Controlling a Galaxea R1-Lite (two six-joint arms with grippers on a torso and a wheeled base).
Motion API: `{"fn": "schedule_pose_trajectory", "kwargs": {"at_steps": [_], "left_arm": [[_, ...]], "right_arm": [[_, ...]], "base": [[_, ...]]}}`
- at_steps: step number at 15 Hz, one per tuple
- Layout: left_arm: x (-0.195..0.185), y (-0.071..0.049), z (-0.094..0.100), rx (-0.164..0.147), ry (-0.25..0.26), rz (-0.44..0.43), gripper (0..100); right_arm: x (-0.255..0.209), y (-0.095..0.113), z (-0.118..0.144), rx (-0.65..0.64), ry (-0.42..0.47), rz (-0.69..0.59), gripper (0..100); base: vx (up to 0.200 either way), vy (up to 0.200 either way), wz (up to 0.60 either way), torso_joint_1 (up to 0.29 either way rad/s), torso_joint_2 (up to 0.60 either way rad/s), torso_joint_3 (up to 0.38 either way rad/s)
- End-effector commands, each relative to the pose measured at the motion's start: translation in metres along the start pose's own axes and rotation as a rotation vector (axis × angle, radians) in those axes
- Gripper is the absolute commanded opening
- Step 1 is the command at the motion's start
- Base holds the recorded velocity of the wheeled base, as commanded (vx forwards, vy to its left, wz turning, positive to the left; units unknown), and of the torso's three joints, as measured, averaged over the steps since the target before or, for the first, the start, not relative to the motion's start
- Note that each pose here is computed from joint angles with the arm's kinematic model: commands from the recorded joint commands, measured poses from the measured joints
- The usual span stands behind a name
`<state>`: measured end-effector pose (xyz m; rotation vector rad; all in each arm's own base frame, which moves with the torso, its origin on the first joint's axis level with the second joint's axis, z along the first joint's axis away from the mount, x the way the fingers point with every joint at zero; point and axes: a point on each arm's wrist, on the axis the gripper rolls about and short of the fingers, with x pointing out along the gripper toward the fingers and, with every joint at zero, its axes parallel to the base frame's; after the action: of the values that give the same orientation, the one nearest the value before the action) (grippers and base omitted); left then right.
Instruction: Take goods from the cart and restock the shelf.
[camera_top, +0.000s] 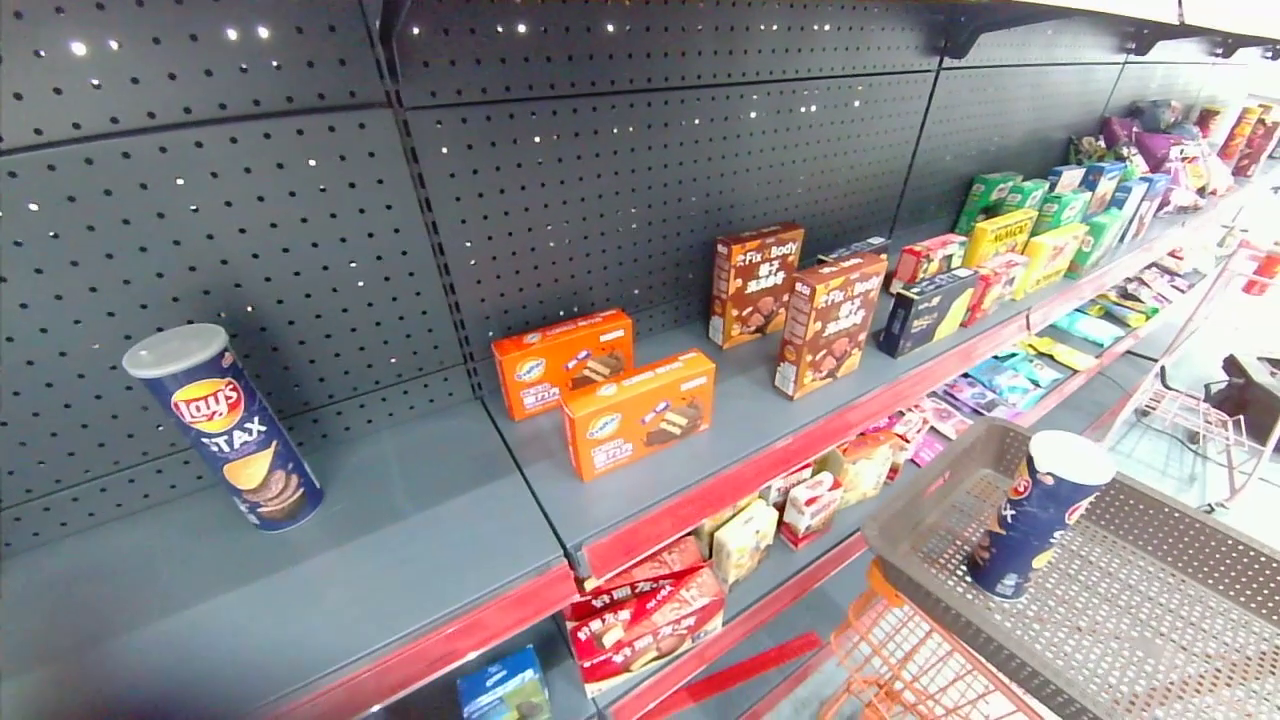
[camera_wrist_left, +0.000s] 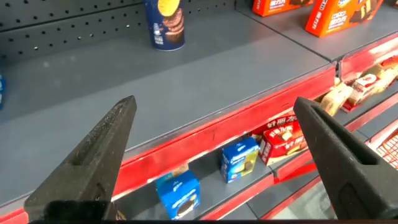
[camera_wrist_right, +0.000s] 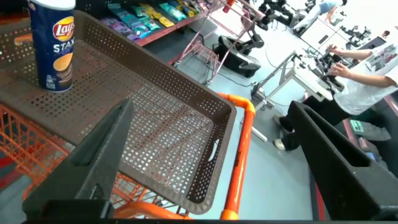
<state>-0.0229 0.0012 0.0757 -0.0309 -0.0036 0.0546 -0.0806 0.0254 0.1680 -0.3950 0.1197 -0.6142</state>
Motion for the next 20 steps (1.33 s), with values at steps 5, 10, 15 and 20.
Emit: {"fn": "schedule_pose_trajectory", "kwargs": {"at_steps": [5,10,15,20], "left_arm": [[0.0001,0.0,0.0001,0.0,0.0,0.001,100],[0.0001,0.0,0.0001,0.0,0.0,0.001,100],[0.0001,0.0,0.0001,0.0,0.0,0.002,100],[0.0001,0.0,0.0001,0.002,0.0,0.001,100]], "right_arm": [[-0.0001,-0.0002,0.0003,0.0,0.0,-0.001,100],[-0.0016,-0.0001,-0.0012,0.002,-0.007,-0.003,100],[-0.0016,-0.0001,-0.001,0.002,-0.009,-0.004,100],[-0.0036,-0.0001,-0.0027,0.005,-0.02,-0.008,100]], "base": [[0.0,0.12,0.0,0.001,0.0,0.002],[0.0,0.0,-0.12,0.002,0.0,-0.001],[0.0,0.0,-0.36,0.0,0.0,0.003],[0.0,0.0,0.0,0.0,0.0,0.0]]}}
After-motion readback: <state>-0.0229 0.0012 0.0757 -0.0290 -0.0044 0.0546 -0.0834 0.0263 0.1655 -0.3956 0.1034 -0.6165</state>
